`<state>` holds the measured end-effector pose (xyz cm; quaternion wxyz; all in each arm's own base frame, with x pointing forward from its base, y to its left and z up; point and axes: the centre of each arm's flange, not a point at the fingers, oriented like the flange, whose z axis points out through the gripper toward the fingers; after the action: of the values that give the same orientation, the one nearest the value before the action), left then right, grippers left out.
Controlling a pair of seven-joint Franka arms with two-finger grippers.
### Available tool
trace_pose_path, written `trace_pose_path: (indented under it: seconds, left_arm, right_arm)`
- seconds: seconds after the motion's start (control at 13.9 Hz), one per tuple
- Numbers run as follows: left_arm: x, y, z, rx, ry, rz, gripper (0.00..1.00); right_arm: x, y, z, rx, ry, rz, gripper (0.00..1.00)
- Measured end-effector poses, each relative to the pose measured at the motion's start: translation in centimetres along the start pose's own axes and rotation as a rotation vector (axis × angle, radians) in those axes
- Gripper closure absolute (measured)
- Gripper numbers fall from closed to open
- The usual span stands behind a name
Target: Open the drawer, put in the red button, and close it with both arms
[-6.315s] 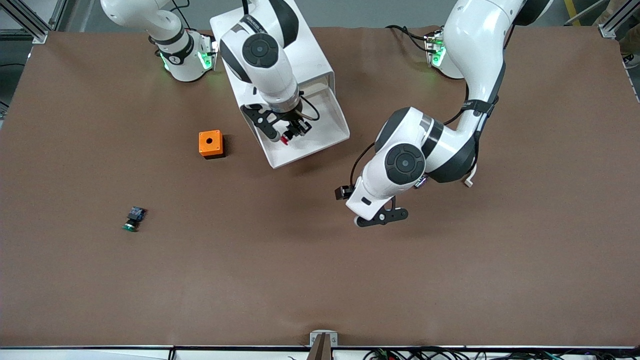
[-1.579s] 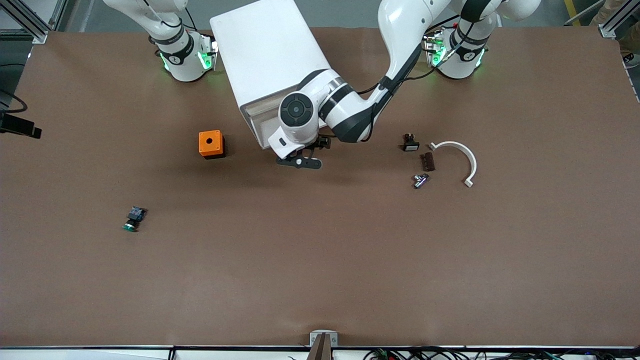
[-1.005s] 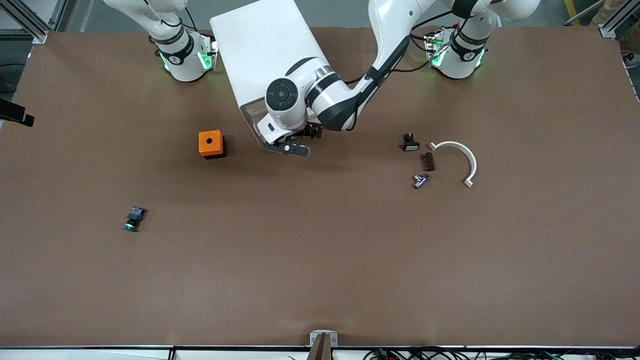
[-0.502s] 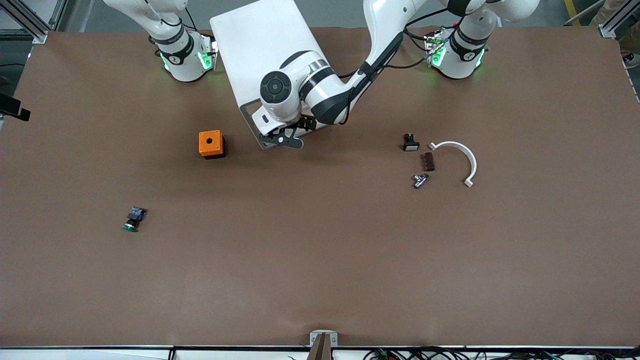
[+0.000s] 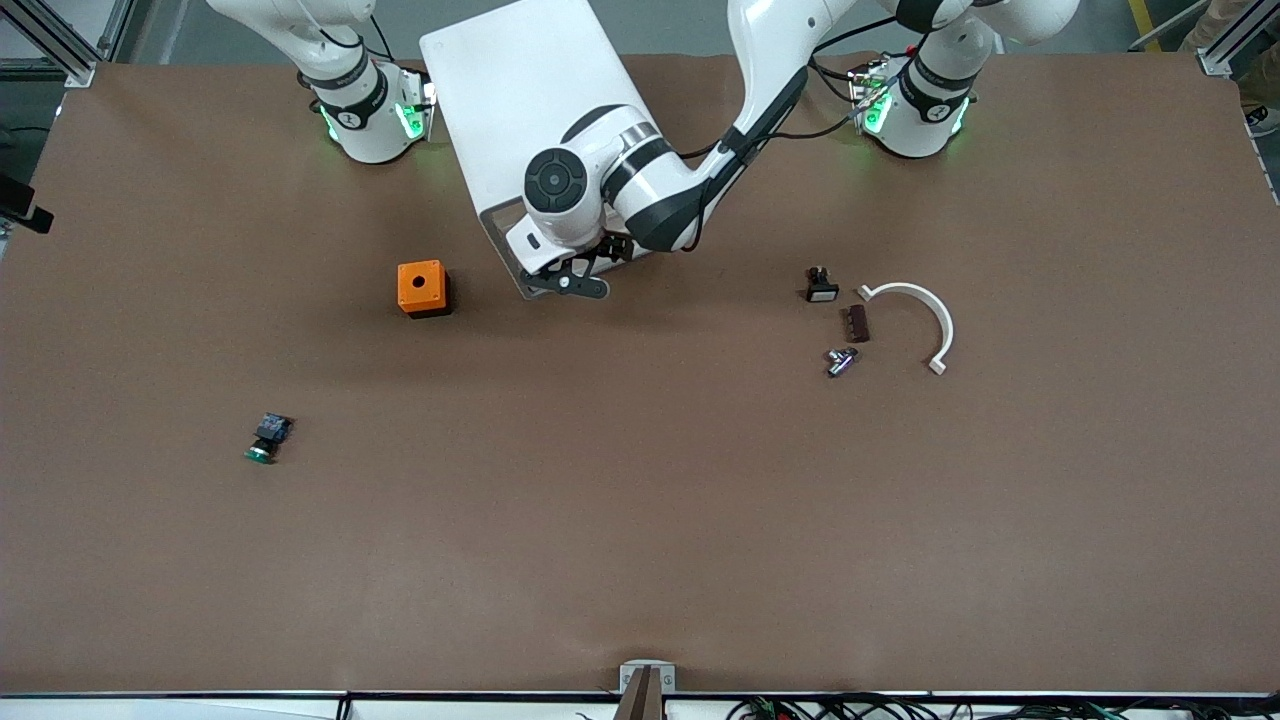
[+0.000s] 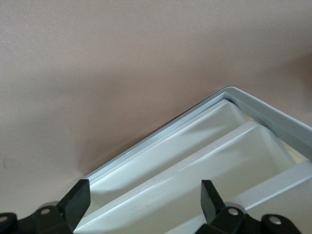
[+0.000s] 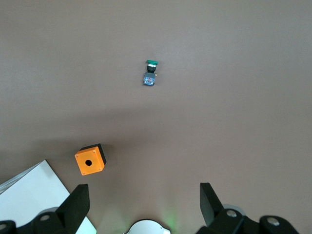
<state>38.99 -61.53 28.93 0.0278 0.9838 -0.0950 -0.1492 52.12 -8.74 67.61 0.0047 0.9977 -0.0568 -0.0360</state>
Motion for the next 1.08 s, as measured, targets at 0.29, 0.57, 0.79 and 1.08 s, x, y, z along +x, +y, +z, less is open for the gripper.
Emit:
trace_pose_path:
  seconds: [0.29, 0.57, 0.79, 1.08]
  left_arm:
    - [3.2, -3.1, -2.6, -0.035, 0.027, -0.061, 0.0]
    - [6.6, -8.2, -8.3, -0.096, 0.083, -0.142, 0.0]
    - [8.9, -13.8, -14.3, -0.152, 0.149, -0.222, 0.0]
    - [11.4, -24.3, -23.0, -0.23, 0.247, -0.361, 0.0]
  right_arm:
    - [-2.2, 0.0, 0.4, 0.005, 0.03, -0.004, 0.0]
    - [-2.6, -0.3, 0.4, 0.005, 0.036, -0.016, 0.0]
    - [-2.5, -0.3, 0.3, -0.006, 0.043, -0.057, 0.0]
    - [-2.5, -0.2, 0.2, -0.011, 0.054, -0.08, 0.0]
